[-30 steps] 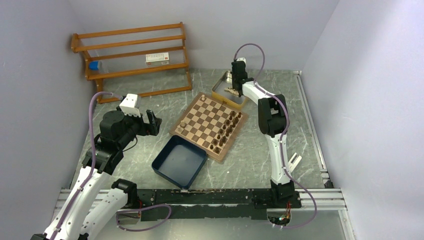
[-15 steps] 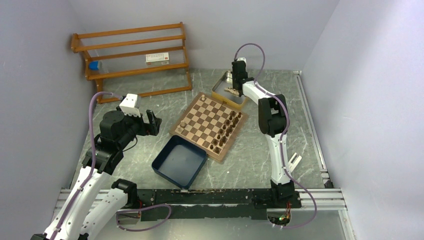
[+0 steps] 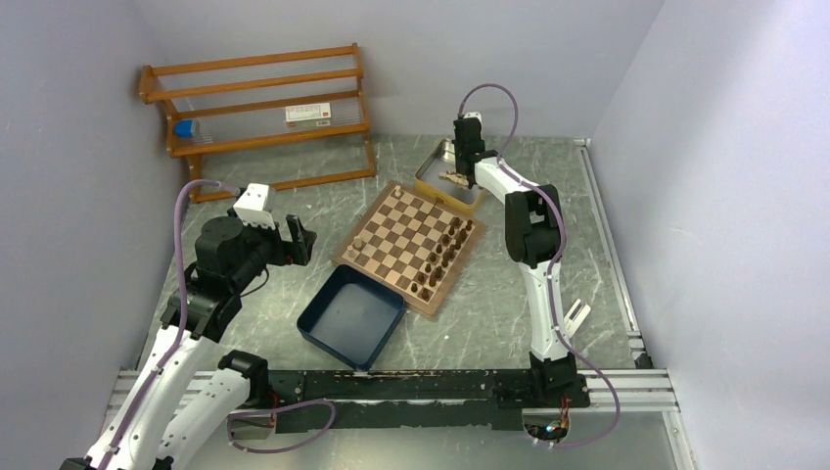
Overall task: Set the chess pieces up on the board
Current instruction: Pick up the chess piece from the storage box.
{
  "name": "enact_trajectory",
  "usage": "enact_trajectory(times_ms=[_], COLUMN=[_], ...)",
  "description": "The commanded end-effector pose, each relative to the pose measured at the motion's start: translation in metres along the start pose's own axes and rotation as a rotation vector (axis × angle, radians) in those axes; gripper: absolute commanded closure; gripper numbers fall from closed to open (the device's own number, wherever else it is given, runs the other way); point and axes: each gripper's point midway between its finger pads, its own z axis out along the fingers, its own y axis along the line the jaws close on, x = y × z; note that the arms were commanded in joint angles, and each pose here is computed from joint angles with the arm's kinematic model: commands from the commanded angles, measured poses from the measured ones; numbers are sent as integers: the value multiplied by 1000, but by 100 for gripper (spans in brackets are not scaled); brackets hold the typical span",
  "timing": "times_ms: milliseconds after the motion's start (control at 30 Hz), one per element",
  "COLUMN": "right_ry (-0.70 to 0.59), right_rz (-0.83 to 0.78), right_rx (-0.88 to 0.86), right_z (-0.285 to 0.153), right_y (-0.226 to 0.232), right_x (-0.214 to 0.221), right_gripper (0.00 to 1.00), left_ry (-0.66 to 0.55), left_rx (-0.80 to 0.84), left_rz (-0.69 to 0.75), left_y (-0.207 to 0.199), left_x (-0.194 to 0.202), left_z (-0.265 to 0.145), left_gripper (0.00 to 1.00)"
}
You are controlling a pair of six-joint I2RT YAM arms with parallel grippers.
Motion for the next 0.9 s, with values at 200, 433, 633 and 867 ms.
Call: enact_trajectory(times_ms=[200, 433, 633, 867], right_ry=[-61, -90, -117, -168], right_rz=[12, 10, -21, -85], right_rx=[-16, -32, -82, -195], right_z=[-34, -61, -96, -157], right_y=[-11, -11, 7, 48], right_x=[-40, -57, -62, -56], right_gripper=[91, 91, 91, 90], left_ry=[-33, -29, -30, -33], left_rx=[-11, -12, -12, -11], left_rz=[7, 5, 4, 4], left_y=[2, 2, 2, 2], left_x=[-11, -10, -10, -10], left_z=[-1, 0, 0, -1], left_gripper=[7, 7, 8, 8])
